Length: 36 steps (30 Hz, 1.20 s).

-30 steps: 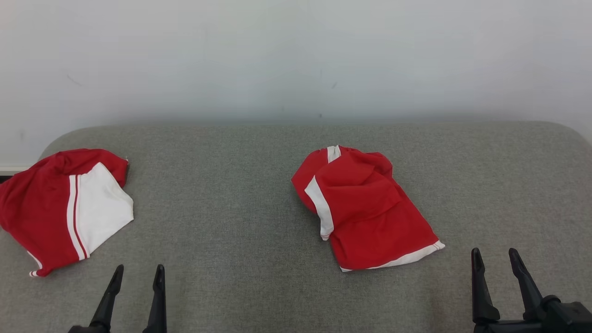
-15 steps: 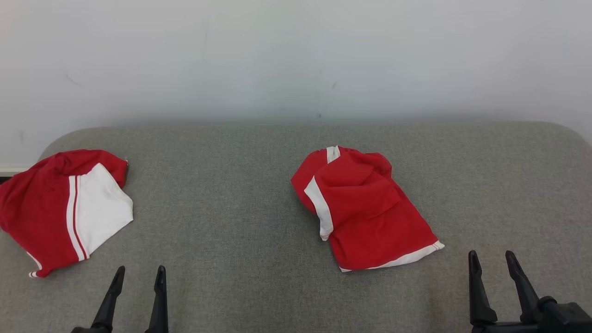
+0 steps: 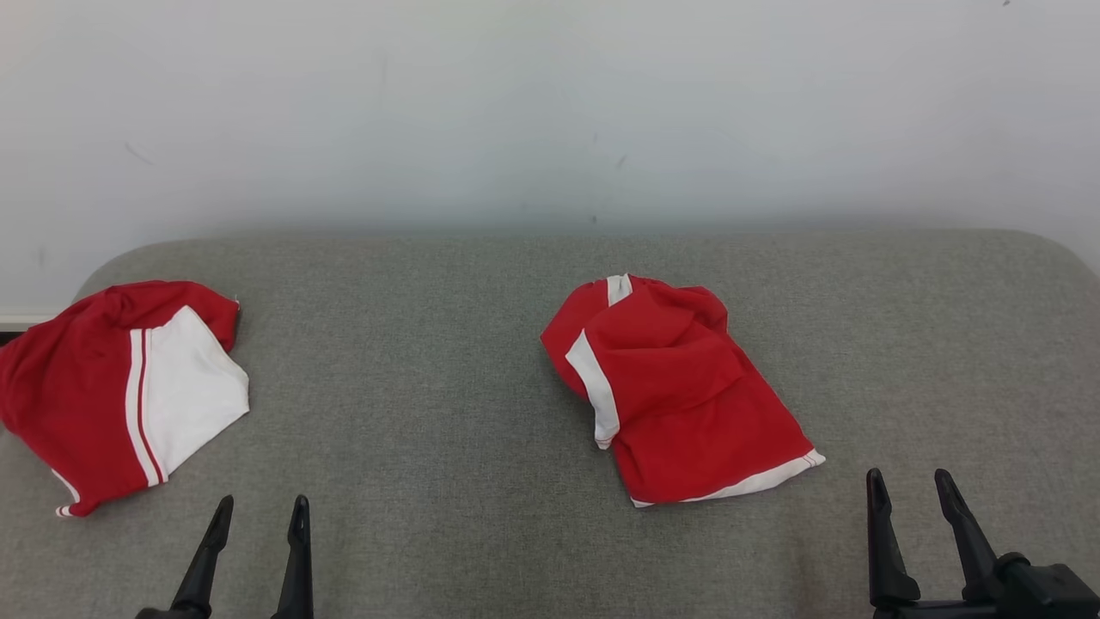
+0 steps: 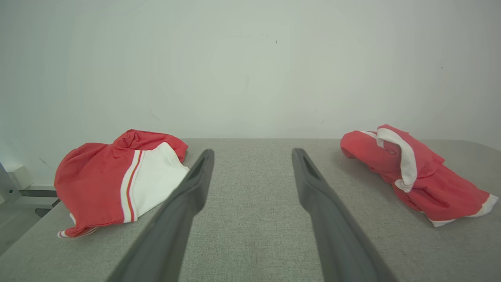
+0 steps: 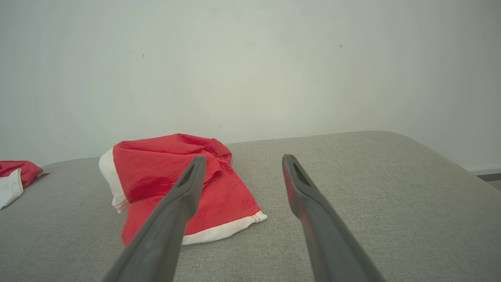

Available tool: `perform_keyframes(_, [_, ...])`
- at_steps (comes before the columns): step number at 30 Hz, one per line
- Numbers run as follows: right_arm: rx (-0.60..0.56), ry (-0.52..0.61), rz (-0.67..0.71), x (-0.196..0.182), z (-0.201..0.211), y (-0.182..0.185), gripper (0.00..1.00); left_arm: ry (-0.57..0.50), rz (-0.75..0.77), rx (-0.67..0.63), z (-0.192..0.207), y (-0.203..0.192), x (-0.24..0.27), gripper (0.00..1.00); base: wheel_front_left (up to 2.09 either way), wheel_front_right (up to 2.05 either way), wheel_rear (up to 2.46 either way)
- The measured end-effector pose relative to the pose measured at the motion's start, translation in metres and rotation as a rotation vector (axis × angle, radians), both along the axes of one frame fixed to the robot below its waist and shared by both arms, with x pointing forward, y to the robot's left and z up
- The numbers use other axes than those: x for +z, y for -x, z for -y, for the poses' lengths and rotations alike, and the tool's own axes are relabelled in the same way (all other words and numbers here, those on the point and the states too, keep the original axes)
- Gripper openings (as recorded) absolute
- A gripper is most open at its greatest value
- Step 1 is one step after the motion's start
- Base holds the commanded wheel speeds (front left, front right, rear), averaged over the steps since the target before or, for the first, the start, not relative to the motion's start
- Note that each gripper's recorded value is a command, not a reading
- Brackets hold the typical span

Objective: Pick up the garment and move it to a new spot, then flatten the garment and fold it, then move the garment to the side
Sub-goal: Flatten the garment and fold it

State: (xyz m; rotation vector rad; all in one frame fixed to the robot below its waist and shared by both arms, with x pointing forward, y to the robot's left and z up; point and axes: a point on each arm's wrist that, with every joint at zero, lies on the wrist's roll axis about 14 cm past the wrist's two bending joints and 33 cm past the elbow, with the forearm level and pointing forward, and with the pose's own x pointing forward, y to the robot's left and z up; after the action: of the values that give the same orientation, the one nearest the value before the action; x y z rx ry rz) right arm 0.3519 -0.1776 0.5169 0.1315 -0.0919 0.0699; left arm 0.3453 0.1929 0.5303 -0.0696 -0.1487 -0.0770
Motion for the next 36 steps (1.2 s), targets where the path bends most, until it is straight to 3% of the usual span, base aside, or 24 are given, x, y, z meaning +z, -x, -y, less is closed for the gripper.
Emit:
perform_keyframes(9, [0.031,-0.004,-0.009,-0.003,-0.011,-0.001,1.00,0.000,-0.001,0.010,-0.003,0.002,-0.001,1.00,0.00,0.00,0.00])
perform_keyframes(15, [0.157,0.021,-0.010,0.000,-0.053,-0.011,1.00,0.006,-0.009,0.015,-0.003,0.002,-0.003,1.00,0.00,0.00,0.00])
perform_keyframes(24, [0.362,0.111,-0.014,0.010,-0.122,-0.047,1.00,0.025,-0.026,0.017,-0.001,0.002,-0.009,1.00,0.00,0.00,0.00])
perform_keyframes(36, [0.482,0.294,-0.155,-0.023,-0.163,-0.107,1.00,0.060,-0.042,0.069,-0.011,0.000,-0.014,1.00,0.00,0.00,0.00])
